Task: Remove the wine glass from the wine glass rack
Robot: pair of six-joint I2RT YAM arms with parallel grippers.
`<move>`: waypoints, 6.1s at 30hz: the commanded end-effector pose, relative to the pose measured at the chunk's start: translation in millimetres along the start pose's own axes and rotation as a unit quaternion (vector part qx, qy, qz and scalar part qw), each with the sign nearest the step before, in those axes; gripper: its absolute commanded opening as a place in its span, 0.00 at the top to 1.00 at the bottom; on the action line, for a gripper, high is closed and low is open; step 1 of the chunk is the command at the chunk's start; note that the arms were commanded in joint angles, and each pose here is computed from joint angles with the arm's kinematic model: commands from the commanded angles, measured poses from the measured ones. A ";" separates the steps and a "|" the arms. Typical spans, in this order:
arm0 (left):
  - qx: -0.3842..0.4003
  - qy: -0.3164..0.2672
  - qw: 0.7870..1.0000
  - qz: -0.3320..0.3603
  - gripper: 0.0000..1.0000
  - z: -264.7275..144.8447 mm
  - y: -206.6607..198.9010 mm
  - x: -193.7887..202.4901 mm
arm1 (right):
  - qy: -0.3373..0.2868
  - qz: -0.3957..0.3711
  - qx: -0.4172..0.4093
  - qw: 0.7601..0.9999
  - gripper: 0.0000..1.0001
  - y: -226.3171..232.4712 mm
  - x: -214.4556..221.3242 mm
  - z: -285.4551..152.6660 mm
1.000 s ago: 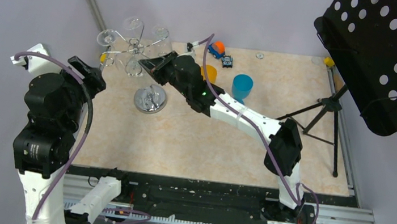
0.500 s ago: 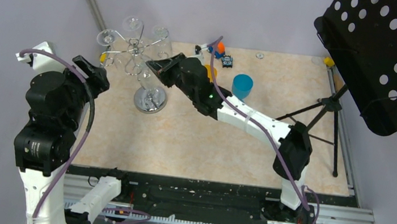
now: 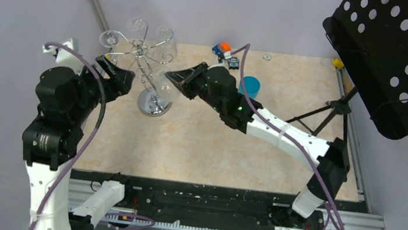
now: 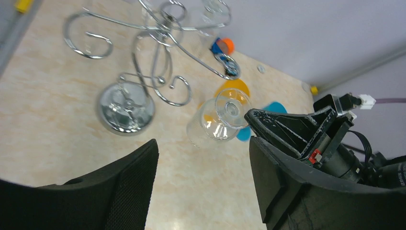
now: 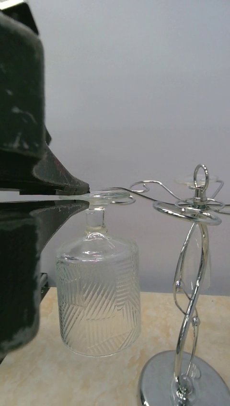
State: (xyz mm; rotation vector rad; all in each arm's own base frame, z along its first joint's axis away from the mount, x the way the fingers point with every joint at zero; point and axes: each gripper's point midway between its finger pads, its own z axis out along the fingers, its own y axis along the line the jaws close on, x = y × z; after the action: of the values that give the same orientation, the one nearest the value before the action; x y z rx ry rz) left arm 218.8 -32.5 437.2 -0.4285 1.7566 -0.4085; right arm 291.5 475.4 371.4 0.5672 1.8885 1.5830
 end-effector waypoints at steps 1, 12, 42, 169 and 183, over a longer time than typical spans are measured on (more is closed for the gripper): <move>0.125 0.079 0.989 -0.031 0.26 17.9 -45.5 26.8 | -0.010 0.013 -0.110 0.994 1.00 72.8 -24.3 -58.9; 0.335 0.172 0.916 -0.142 0.26 24.9 -111.9 55.6 | -0.054 0.015 -0.122 0.991 1.00 62.0 -63.4 -125.7; 0.427 0.160 0.779 -0.431 0.26 44.0 -162.0 10.3 | -0.071 0.086 -0.353 0.929 1.00 208.3 -108.5 -206.8; 0.184 0.329 0.901 0.215 0.45 142.4 -250.7 370.2 | -0.235 -0.415 -0.129 0.869 0.47 85.3 -149.2 -309.7; 0.194 0.137 0.958 0.162 0.07 118.3 -219.0 119.0 | -0.224 -0.395 -0.121 0.883 0.48 85.9 -146.5 -290.7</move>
State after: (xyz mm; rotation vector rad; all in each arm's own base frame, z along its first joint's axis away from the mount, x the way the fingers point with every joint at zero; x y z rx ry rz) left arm 303.6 -352.8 363.0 0.3213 2.0255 -0.6622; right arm 194.5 188.5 491.1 -0.0259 1.3215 0.9699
